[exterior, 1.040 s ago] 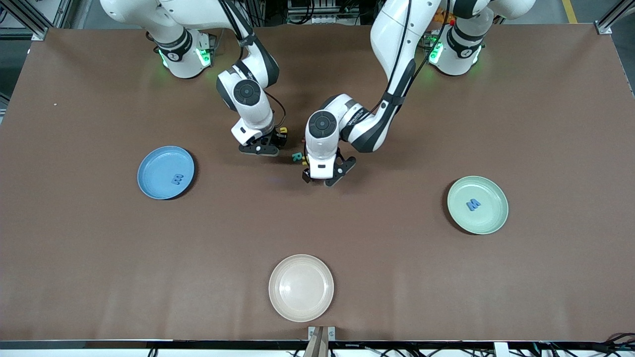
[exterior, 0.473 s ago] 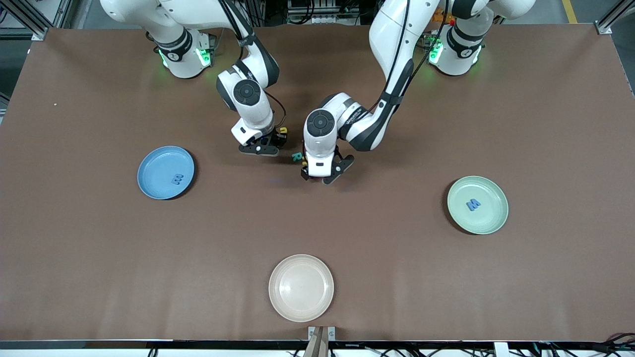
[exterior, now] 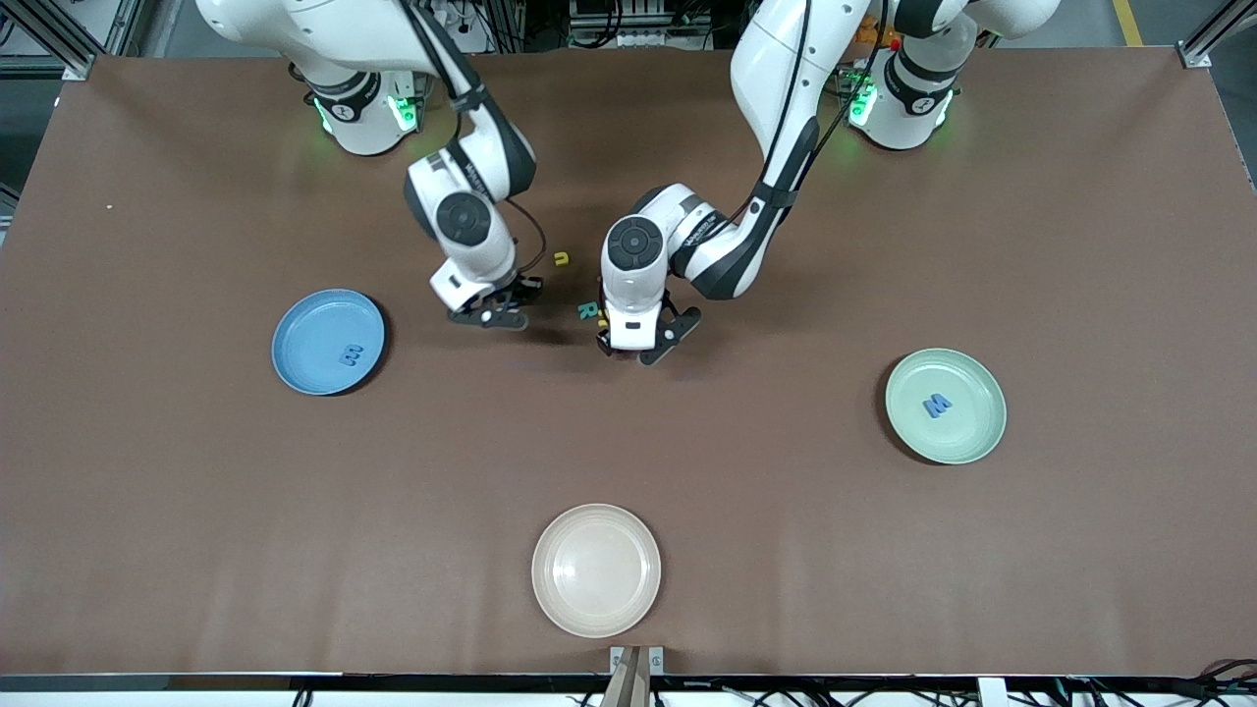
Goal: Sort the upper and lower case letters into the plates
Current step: 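Release the a on the blue plate while the left carries the Q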
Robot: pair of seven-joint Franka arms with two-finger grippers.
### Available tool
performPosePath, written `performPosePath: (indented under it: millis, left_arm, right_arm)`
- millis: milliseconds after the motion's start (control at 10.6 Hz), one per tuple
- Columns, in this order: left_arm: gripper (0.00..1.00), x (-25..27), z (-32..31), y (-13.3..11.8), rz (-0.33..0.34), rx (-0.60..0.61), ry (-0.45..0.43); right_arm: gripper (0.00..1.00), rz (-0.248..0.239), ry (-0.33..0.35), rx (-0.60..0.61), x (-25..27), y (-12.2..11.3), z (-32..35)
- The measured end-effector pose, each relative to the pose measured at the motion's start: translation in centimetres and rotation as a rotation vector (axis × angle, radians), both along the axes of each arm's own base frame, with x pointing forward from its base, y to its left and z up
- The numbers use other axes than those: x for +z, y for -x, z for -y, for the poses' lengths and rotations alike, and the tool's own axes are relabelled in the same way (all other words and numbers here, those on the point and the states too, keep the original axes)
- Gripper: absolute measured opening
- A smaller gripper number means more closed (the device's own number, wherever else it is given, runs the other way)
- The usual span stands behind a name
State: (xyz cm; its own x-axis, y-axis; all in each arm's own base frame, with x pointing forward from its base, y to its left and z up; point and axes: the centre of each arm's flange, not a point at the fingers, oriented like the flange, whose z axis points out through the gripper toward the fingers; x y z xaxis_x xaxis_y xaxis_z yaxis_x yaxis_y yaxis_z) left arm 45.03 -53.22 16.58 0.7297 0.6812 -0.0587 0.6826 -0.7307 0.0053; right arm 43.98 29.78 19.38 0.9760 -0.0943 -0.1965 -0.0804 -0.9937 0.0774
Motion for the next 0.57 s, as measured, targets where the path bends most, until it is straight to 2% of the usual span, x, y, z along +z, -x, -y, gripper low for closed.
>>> performPosePath:
  millis: [95,284,378,473,567]
  left_arm:
    - [0.79,0.0,0.0,0.0,0.002,0.0,0.001]
    - [0.52,0.6,0.1,-0.2,0.015,-0.007,0.006]
    - [0.43,0.8,0.0,-0.3,0.016,-0.007,0.005]
    - [0.36,0.8,-0.1,-0.4,0.016,-0.007,0.006]
    - [0.36,0.8,-0.3,-0.7,0.018,-0.012,0.007]
  right_arm:
    - [0.36,-0.019,0.0,-0.01,1.1,-1.6,0.7]
    - [0.36,-0.029,-0.016,0.003,2.0,-3.8,2.8]
    - [0.36,-0.034,-0.019,0.022,2.1,-4.9,4.9]
    - [0.36,-0.043,-0.014,0.045,2.3,-6.1,7.8]
    - [0.36,-0.061,0.0,0.071,2.8,-7.3,11.4]
